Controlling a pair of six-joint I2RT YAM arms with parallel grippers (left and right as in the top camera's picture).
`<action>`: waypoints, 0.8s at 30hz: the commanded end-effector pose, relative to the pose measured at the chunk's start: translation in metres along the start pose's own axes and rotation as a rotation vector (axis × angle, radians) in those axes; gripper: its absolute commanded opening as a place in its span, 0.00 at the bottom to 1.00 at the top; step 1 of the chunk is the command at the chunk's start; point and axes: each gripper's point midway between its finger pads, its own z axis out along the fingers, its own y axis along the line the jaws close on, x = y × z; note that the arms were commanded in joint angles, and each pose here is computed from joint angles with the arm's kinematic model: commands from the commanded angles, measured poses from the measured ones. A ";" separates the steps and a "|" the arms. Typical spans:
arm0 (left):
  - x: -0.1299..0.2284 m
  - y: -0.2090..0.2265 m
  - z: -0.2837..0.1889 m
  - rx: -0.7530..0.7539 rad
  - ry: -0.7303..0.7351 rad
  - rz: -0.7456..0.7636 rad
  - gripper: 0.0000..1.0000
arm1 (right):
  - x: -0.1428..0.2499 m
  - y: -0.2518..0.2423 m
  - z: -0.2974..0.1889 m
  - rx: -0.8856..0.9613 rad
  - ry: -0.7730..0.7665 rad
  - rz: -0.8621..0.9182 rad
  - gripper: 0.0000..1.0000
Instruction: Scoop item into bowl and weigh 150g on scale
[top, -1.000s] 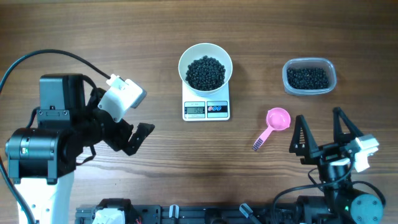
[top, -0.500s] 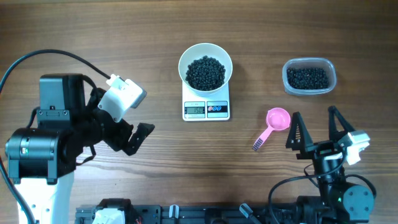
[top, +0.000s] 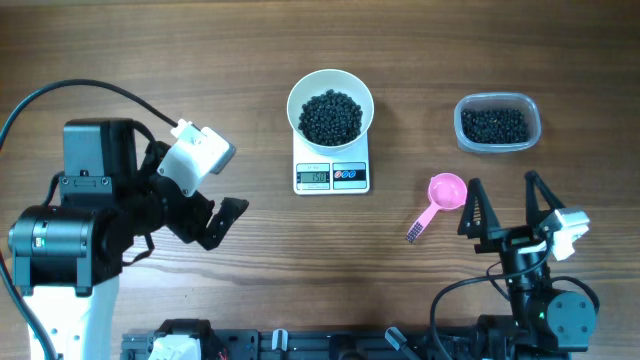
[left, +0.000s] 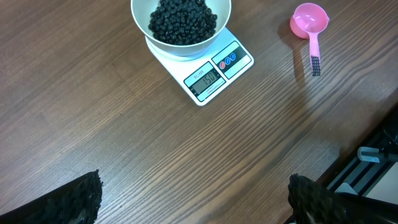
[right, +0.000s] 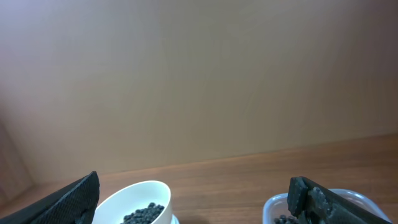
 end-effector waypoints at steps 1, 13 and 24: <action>-0.004 -0.001 -0.004 0.001 -0.020 0.019 1.00 | -0.003 -0.006 -0.001 0.038 -0.027 -0.018 1.00; -0.004 -0.001 -0.004 0.001 -0.020 0.019 1.00 | -0.002 -0.010 -0.001 0.067 -0.035 -0.013 0.99; -0.004 -0.001 -0.004 0.001 -0.020 0.019 1.00 | 0.020 -0.016 0.005 0.039 -0.124 -0.071 1.00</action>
